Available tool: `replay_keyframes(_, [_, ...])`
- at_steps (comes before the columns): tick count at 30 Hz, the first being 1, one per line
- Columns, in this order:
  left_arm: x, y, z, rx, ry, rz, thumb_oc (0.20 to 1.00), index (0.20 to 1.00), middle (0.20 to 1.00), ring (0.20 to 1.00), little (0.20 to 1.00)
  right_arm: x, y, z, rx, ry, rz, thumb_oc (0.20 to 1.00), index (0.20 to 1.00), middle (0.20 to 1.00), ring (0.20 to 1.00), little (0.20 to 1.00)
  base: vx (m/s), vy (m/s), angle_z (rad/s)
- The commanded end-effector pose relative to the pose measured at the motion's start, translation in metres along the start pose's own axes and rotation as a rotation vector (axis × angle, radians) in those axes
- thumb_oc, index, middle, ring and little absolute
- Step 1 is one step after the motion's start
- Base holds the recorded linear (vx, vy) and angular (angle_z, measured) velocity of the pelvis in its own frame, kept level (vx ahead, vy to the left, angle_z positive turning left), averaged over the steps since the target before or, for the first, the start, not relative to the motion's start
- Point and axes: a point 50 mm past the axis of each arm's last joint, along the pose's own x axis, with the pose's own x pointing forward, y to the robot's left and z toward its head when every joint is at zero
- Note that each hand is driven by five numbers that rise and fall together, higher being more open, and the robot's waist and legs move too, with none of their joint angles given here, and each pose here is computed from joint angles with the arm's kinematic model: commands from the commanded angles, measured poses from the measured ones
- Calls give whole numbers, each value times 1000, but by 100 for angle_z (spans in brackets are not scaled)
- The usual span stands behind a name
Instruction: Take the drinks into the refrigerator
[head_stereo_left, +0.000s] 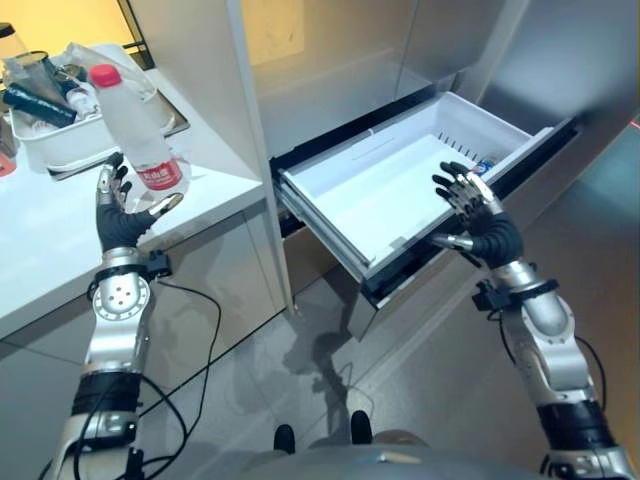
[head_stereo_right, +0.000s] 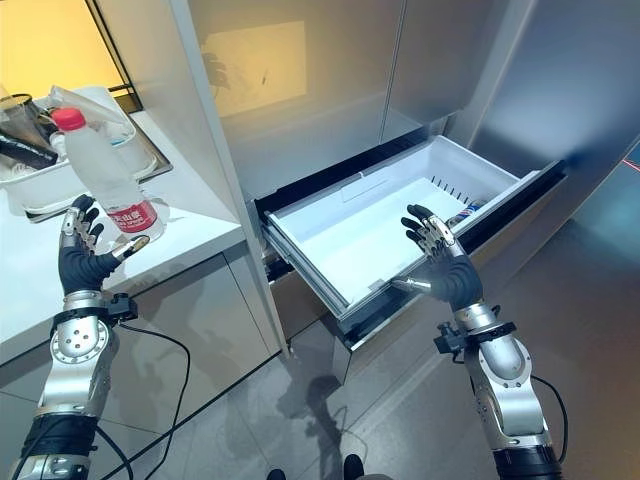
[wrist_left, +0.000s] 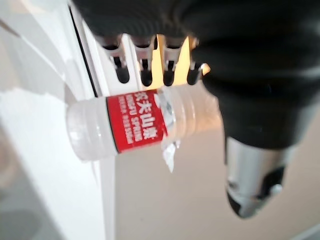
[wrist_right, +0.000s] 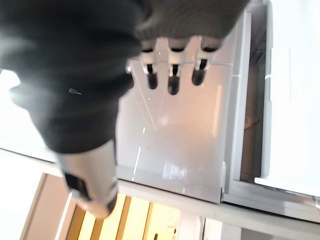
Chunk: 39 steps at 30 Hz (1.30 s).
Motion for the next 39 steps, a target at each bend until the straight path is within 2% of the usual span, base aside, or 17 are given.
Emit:
replay_keyframes(1, [30,-10,18,-29,-74,-12,1000,1000,1000,1000,1000,5,-6,34,-29,-155,2,1000,1000,1000,1000,1000,0,0,0])
replay_keyframes(8, [46,-21,25,-81,-59,-37,1000,1000,1000,1000,1000,8,-3,35,-22,-154,23,1000,1000,1000,1000,1000,0,0,0])
replay_keyframes(25, [66,-42,30,-71,-30,-62,1000,1000,1000,1000,1000,8,1,39,-10,-170,59,1000,1000,1000,1000,1000,0,0,0])
replay_keyframes(39, [66,-50,31,-41,-33,-84,1000,1000,1000,1000,1000,10,1,43,-9,-185,66,1000,1000,1000,1000,1000,0,0,0])
